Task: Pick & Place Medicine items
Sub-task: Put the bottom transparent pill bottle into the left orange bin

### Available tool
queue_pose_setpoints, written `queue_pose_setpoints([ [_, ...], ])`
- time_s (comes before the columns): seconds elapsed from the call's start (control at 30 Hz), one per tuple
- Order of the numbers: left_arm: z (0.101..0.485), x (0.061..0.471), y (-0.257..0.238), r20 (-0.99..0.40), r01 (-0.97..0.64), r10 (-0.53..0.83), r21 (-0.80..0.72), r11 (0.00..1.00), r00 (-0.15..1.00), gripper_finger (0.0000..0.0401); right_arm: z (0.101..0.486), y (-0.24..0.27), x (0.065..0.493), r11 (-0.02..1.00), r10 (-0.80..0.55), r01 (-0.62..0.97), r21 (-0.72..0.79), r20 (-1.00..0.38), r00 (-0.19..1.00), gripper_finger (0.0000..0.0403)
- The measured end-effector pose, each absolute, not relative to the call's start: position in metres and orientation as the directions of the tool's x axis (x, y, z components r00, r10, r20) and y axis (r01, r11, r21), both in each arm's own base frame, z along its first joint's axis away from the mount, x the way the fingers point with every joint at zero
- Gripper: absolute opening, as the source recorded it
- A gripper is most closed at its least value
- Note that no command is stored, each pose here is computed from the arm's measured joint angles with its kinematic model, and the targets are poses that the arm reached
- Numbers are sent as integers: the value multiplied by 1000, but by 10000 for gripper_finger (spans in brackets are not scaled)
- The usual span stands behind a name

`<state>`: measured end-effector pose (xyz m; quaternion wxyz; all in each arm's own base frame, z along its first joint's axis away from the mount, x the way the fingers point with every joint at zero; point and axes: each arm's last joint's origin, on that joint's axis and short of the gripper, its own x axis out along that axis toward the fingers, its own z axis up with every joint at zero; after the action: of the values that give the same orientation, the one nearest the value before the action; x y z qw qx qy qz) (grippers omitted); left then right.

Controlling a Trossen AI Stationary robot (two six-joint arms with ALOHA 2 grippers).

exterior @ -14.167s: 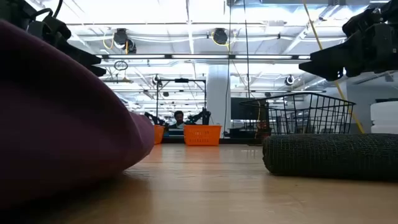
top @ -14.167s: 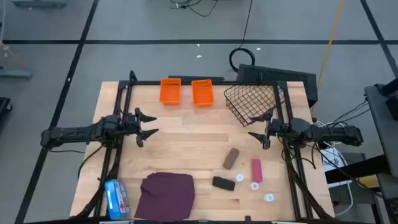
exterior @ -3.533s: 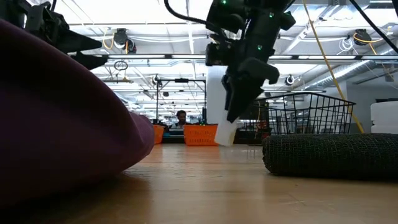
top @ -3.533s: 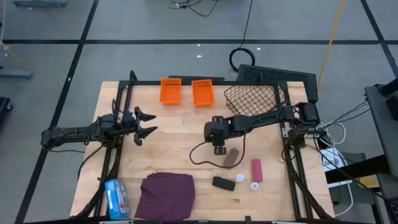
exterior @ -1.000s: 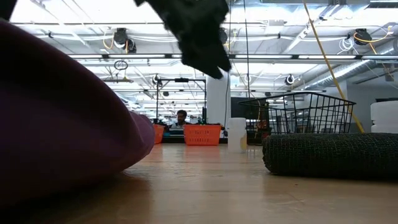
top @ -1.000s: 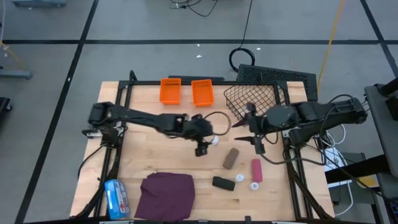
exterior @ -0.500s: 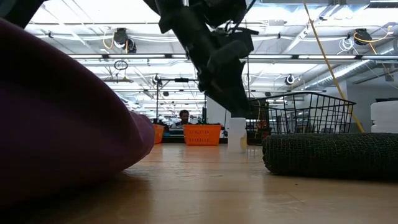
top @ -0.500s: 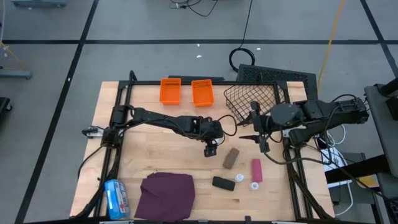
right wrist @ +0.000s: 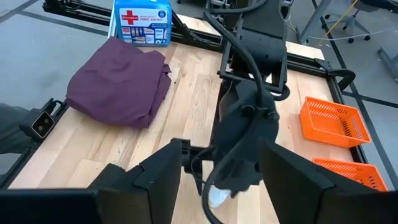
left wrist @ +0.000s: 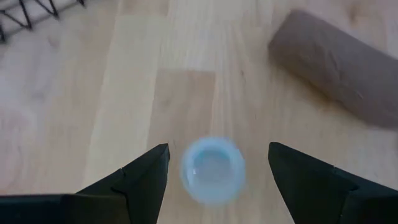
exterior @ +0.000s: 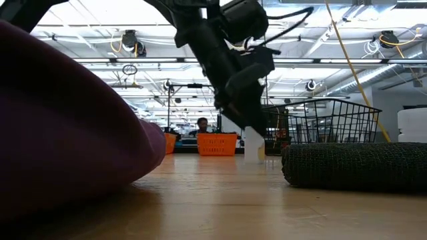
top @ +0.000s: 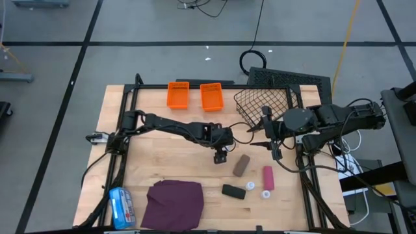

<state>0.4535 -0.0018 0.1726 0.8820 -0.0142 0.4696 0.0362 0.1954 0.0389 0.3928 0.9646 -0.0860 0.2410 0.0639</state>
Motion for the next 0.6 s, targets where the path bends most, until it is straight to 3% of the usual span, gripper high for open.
queue_pose_setpoints([
  [0.6, 170, 456, -1, -820, -70, 50, 13, 997, 570, 282, 393, 39, 195, 977, 82, -164, -134, -477, 875, 201],
])
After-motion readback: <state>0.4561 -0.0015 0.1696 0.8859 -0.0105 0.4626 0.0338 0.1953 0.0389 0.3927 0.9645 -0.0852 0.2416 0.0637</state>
